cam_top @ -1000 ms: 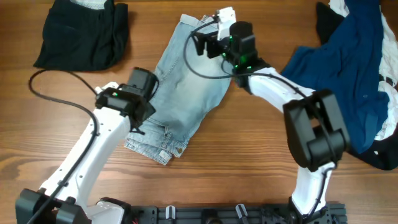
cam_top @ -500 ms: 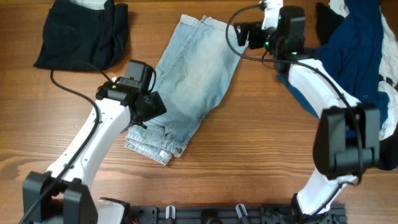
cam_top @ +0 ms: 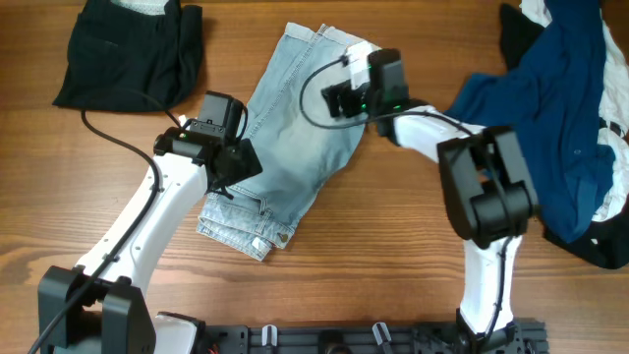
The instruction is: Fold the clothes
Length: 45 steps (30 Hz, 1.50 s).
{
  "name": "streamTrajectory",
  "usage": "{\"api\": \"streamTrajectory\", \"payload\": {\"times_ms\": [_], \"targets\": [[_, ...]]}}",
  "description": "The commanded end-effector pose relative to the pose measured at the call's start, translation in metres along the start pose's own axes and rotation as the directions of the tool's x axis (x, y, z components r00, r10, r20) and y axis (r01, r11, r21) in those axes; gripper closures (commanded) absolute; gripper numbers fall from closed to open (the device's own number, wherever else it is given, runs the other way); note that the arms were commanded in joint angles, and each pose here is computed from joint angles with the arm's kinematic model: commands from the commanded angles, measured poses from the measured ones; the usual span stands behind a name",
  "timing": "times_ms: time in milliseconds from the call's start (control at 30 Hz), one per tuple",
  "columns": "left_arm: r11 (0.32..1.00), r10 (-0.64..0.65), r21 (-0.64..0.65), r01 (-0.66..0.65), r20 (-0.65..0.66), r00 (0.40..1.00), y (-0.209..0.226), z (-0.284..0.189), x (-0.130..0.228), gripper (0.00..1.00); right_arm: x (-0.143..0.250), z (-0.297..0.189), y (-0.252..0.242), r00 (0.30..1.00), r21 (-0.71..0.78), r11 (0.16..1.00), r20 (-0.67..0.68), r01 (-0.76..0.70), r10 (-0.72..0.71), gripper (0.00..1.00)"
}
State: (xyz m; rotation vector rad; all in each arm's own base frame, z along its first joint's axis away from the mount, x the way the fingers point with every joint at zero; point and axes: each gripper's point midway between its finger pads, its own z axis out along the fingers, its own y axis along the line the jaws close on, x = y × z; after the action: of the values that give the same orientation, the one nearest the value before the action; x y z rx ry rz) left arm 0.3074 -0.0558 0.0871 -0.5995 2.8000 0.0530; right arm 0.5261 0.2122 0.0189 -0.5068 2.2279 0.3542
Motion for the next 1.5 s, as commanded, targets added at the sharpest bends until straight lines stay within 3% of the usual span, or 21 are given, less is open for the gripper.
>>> {"api": "streamTrajectory", "payload": {"times_ms": [0,100,200,267,400,567,667,800,1000,1100,1300,1400,1467], "targets": [[1.0,0.01,-0.004,-0.01,0.037,0.999,-0.001,-0.003,-0.011,0.0,0.039,0.014,-0.019,0.993,0.108,0.993,-0.111,0.041,-0.029,0.18],[1.0,0.01,-0.003,-0.01,0.038,0.999,-0.001,-0.003,-0.011,0.0,0.069,0.006,-0.038,0.974,0.218,0.976,-0.225,0.016,0.034,0.19],[1.0,0.009,0.003,-0.009,0.04,0.999,-0.003,-0.003,-0.012,0.0,0.116,-0.014,-0.051,0.903,0.318,0.945,-0.378,-0.08,0.204,0.1],[1.0,0.008,0.015,-0.009,0.036,0.999,-0.005,-0.003,-0.011,0.0,0.152,-0.035,-0.054,0.81,0.386,0.908,-0.474,-0.162,0.346,0.05],[0.998,0.009,0.065,-0.009,0.003,1.0,-0.013,-0.003,-0.006,0.0,0.21,-0.1,-0.059,0.537,0.525,0.818,-0.631,-0.236,0.56,0.0],[0.998,0.017,0.066,-0.014,-0.056,0.998,-0.01,0.008,0.012,0.0,0.204,-0.143,-0.051,0.314,0.502,0.708,-0.657,-0.497,0.686,0.0],[0.999,0.021,0.048,-0.017,-0.08,0.997,-0.004,0.017,0.023,0.0,0.181,-0.166,-0.058,0.265,0.472,0.624,-0.623,-0.623,0.736,0.0],[0.998,0.019,0.056,-0.015,-0.07,0.997,-0.004,0.025,0.025,0.0,0.145,-0.195,-0.07,0.36,0.477,0.637,-0.549,-0.606,0.754,0.0],[0.994,0.004,0.113,-0.005,0.009,1.0,-0.02,0.033,0.003,0.0,0.033,-0.241,-0.074,0.681,0.334,0.729,-0.268,-0.598,0.682,0.0],[0.982,0.119,0.14,-0.128,0.071,0.99,-0.031,0.043,-0.012,0.0,-0.019,-0.262,-0.077,0.832,0.243,0.829,-0.123,-0.504,0.542,0.0],[0.928,0.351,0.143,-0.343,-0.033,0.936,-0.033,0.082,0.013,0.02,-0.039,-0.265,-0.081,0.887,0.217,0.873,-0.057,-0.437,0.458,0.06],[0.925,0.363,0.139,-0.354,-0.046,0.931,-0.032,0.089,0.015,0.15,-0.039,-0.264,-0.083,0.889,0.223,0.873,-0.053,-0.433,0.455,0.07],[0.925,0.361,0.142,-0.353,-0.035,0.932,-0.033,0.086,0.012,0.3,-0.042,-0.263,-0.084,0.892,0.221,0.874,-0.041,-0.432,0.451,0.09]]}}
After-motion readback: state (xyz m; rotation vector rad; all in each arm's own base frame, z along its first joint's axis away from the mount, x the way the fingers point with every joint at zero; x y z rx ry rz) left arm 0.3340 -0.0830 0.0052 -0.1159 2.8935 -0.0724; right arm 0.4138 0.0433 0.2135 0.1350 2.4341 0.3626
